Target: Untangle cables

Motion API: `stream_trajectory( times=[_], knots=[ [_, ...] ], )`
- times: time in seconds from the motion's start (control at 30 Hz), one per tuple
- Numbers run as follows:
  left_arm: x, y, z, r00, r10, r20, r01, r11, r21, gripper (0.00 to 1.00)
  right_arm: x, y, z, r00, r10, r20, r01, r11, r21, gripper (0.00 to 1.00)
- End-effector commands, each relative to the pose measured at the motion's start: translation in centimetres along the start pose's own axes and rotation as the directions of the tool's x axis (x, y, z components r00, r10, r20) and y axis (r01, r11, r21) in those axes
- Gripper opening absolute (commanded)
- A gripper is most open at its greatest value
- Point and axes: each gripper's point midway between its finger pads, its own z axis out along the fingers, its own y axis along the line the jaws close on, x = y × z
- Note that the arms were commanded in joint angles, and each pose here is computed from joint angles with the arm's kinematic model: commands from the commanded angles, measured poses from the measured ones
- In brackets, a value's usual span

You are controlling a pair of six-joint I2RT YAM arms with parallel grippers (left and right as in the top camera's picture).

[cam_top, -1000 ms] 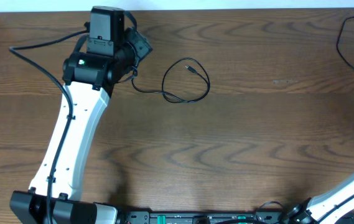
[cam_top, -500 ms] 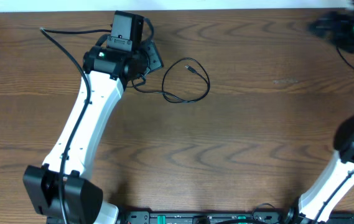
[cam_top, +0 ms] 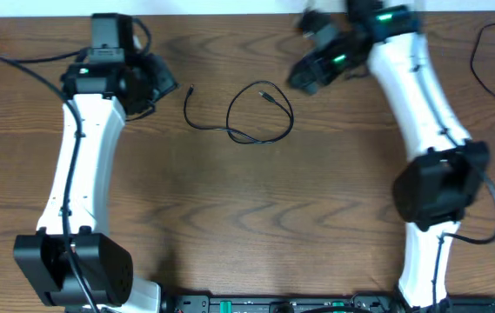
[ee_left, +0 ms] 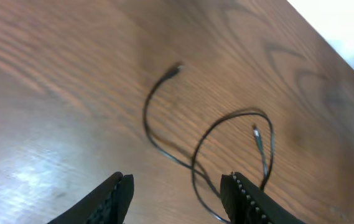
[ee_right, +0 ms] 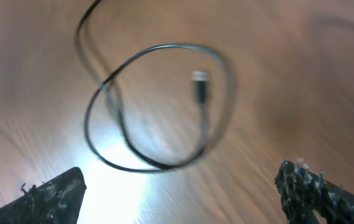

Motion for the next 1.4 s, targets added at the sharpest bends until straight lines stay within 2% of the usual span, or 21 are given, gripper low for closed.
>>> stream_trajectory(
  times=[0.0, 0.23, 0.4, 0.67, 1.0, 1.17, 1.3, 1.37],
  knots=[
    [0.2, 0.9, -0.2, 1.0, -0.01, -0.02, 0.009, 1.0, -0.002, 0.51, 1.1, 2.4, 4.2, 0.982, -0.158, -0.104, 0.156, 0.987, -0.023, 0.94],
    [0.1, 1.1, -0.2, 1.0, -0.016, -0.019, 0.016, 1.0, -0.006, 0.51, 3.1, 6.4, 10.4, 0.94, -0.252, -0.228, 0.238, 0.967, -0.089, 0.87],
    [0.1, 1.1, -0.2, 1.0, -0.016, -0.019, 0.016, 1.0, -0.006, 0.51, 4.1, 9.4, 13.2, 0.927, -0.291, -0.238, 0.249, 0.95, -0.19, 0.85],
    [0.0, 1.1, -0.2, 1.0, -0.016, -0.017, 0.016, 1.0, -0.005, 0.51, 4.9, 11.2, 15.4, 0.911, -0.321, -0.26, 0.266, 0.937, -0.225, 0.77],
    [0.0, 1.1, -0.2, 1.0, -0.016, -0.017, 0.016, 1.0, -0.005, 0.52, 5.4, 9.7, 18.2, 0.914, -0.281, -0.293, 0.25, 0.958, -0.139, 0.62],
    [0.0, 1.1, -0.2, 1.0, -0.016, -0.017, 0.016, 1.0, -0.005, 0.51, 5.2, 9.1, 19.1, 0.913, -0.278, -0.299, 0.265, 0.96, -0.086, 0.59],
    [0.0, 1.1, -0.2, 1.0, -0.016, -0.017, 0.016, 1.0, -0.005, 0.51, 5.6, 9.4, 19.8, 0.894, -0.3, -0.334, 0.3, 0.952, -0.053, 0.51],
    [0.0, 1.1, -0.2, 1.0, -0.016, -0.017, 0.016, 1.0, -0.005, 0.51, 5.7, 9.6, 20.0, 0.882, -0.314, -0.352, 0.325, 0.945, -0.031, 0.43]
  ],
)
